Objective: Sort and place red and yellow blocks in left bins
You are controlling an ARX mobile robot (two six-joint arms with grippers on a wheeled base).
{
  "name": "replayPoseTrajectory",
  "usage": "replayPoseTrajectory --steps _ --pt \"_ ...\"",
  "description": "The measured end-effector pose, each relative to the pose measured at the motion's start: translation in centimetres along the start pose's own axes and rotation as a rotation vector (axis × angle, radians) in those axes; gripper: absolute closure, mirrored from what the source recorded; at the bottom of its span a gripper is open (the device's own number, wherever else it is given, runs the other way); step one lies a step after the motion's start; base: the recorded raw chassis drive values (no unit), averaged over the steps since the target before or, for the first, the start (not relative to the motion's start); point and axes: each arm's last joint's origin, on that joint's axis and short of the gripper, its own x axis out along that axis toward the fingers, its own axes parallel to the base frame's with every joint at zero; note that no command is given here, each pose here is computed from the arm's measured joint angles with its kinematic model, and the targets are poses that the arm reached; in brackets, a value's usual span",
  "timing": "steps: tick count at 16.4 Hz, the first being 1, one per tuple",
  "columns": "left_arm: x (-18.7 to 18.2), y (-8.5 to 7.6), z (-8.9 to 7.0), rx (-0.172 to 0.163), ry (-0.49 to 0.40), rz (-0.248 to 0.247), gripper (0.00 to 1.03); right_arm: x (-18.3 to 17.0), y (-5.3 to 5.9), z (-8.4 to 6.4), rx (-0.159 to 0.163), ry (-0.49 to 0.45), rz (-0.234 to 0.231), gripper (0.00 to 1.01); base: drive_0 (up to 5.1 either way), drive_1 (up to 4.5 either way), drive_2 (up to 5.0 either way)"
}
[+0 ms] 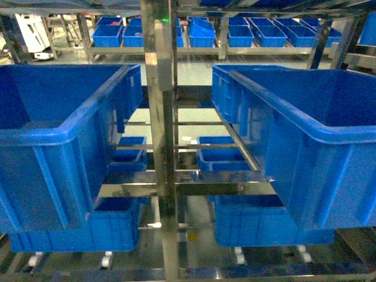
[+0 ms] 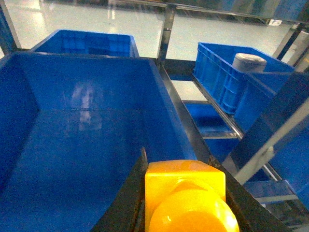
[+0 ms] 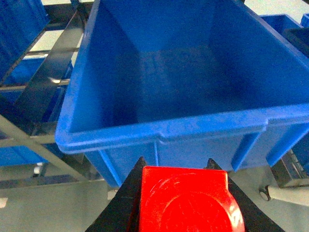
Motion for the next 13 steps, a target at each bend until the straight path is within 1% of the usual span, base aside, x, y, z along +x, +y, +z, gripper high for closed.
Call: replayPoseTrajectory --steps 4,6,7,12,13 --pt "0.0 0.0 0.04 0.0 -0.003 0.0 0.77 -0.03 0.0 0.03 0.0 -0.003 0.0 0.74 -3.0 5.03 -1.7" --pt "0.22 0.1 -0.25 -0.003 0.017 0.007 0.77 0.05 0.02 -0.03 0.0 0.003 0.004 0.74 0.0 0.0 0.0" --pt "0.2 0.04 -0.12 -0.001 0.005 0.002 0.77 0.04 0.01 0.0 0.0 0.0 0.003 0.74 0.0 0.0 0.0" --pt "0.14 0.02 -0.12 -0.001 0.008 0.0 0.77 0.04 0.0 -0.01 0.0 0.001 0.003 0.74 0.0 0.0 0.0" --pt "0.14 0.02 -0.12 -0.001 0.008 0.0 0.77 0.26 -0.42 -0.09 0.013 0.021 0.011 0.74 0.0 0.0 0.0"
